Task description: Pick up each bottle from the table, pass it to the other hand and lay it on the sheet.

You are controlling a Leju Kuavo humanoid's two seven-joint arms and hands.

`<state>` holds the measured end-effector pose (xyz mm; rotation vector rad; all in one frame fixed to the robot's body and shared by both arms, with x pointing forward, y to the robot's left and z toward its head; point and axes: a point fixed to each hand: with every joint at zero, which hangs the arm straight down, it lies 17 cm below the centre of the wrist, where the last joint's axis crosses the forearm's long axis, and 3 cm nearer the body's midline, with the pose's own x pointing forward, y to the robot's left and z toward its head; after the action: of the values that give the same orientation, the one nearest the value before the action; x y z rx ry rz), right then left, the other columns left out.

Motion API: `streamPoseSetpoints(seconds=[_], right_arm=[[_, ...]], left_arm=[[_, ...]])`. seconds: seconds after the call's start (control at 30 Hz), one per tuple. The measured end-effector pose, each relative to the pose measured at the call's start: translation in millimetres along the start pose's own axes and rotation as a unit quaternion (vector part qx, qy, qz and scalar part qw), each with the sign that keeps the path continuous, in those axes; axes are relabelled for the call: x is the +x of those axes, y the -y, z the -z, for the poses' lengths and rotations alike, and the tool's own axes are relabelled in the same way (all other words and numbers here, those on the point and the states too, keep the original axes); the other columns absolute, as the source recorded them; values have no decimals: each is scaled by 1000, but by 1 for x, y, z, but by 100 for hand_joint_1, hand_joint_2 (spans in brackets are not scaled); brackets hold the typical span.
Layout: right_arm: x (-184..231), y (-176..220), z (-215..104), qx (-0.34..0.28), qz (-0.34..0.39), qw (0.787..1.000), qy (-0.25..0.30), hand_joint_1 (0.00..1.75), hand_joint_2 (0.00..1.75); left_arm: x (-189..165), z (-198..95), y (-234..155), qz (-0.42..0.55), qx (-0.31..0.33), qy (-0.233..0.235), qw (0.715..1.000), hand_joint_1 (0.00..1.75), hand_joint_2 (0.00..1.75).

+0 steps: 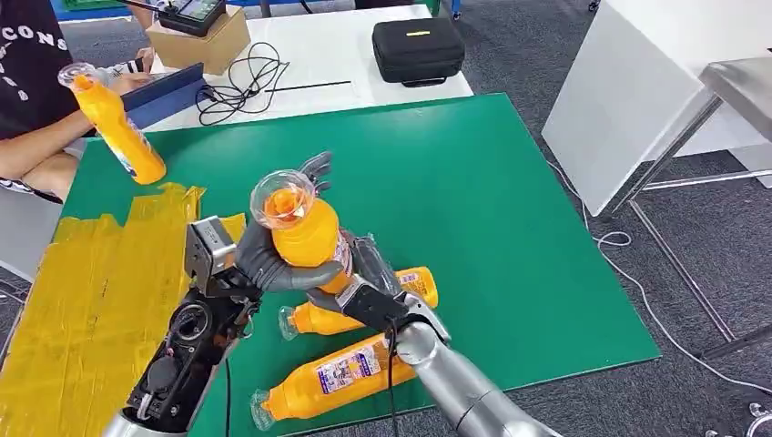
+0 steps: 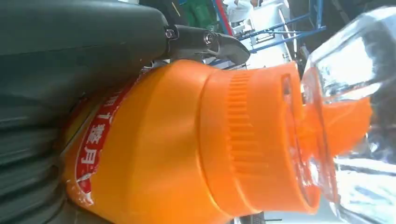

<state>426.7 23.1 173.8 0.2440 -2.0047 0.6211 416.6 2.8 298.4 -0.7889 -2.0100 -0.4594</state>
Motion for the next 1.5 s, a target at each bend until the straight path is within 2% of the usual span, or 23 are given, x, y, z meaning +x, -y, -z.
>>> streamPoseSetpoints(seconds=[0.63,0.67,0.7,0.73,1.5], right_arm=[[-8,-8,-1,14,-9,1000,-9,175,175],[-9,-8,-1,14,-9,1000,-9,175,175],[-9,-8,-1,15,-9,1000,-10,175,175],[-10,-9,-1,15,-8,1000,-12,175,175],[-2,1,-5,-13,-11,1000,6,175,175]], left_arm=[[-9,-6,-9,-4,14,-10,1000,0,175],[-9,-6,-10,-5,15,-10,1000,101,175],[-10,-7,-10,-5,16,-11,1000,161,175],[-10,-7,-11,-6,16,-11,1000,173,175],[-8,-8,-18,-17,32,2,999,175,175]])
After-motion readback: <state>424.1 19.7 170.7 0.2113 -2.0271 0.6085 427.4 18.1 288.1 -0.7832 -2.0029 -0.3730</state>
